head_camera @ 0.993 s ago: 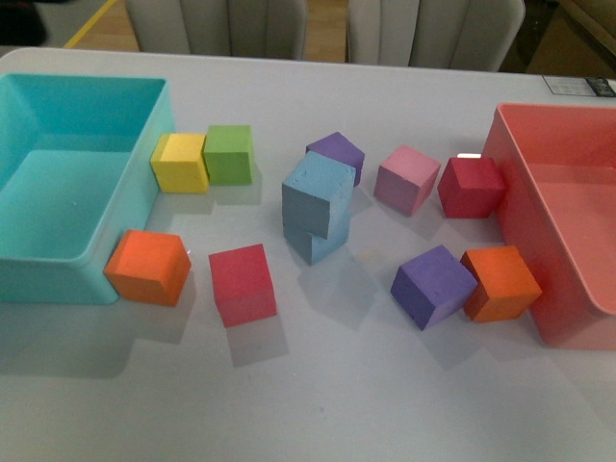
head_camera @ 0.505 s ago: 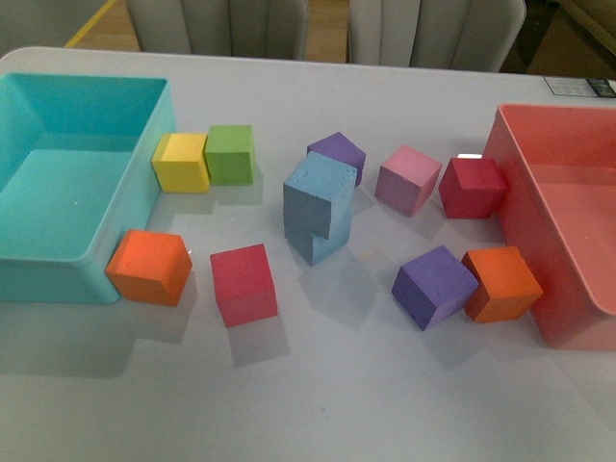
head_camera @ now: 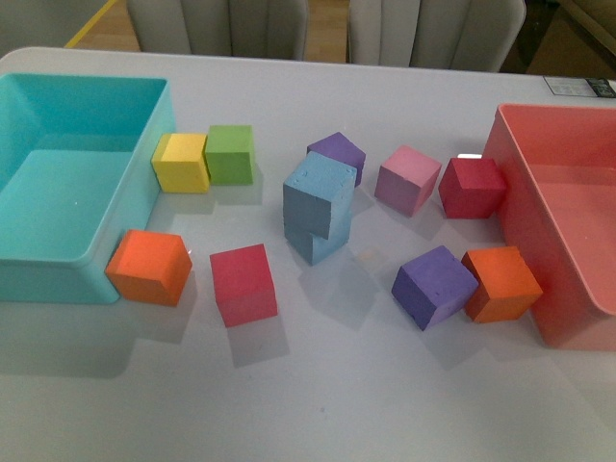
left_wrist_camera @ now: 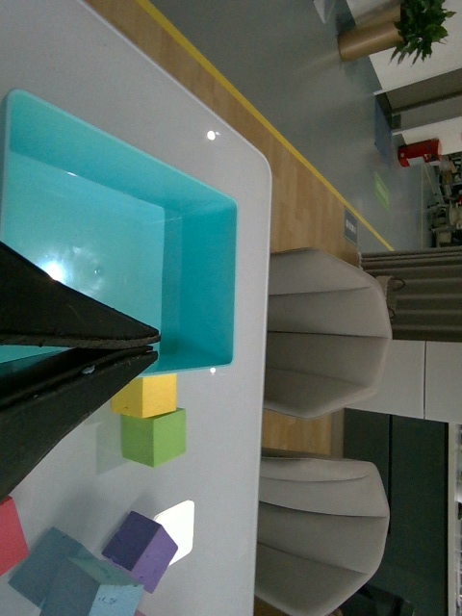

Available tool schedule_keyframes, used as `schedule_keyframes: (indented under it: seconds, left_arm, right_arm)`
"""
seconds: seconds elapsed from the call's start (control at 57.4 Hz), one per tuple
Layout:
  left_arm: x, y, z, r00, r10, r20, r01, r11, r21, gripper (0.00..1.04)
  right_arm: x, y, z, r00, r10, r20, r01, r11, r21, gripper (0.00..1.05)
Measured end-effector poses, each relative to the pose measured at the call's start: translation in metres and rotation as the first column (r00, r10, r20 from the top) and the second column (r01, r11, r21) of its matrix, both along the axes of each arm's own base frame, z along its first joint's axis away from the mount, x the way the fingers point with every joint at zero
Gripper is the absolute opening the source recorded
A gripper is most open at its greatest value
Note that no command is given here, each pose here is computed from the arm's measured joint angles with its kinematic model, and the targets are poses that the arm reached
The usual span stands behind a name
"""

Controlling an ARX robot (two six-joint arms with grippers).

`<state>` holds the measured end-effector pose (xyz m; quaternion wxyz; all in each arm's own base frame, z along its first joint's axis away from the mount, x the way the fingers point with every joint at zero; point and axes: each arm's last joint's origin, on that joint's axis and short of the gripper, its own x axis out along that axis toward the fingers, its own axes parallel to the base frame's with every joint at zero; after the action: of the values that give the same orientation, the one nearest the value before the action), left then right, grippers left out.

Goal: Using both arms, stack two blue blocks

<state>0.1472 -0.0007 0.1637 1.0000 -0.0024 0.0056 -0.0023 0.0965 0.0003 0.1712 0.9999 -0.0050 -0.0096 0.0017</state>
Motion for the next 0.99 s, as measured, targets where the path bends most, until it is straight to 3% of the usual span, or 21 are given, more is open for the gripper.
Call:
schedule_keyframes:
  seconds: [0.993]
  left_arm:
    - [-0.036, 0.0, 0.008, 1.0, 0.0, 0.027, 0.0, 1.0, 0.0, 0.02]
  right_arm:
    - [0.0, 0.0, 0.0, 1.0, 0.0, 0.0, 0.0, 1.0, 0.0, 0.96]
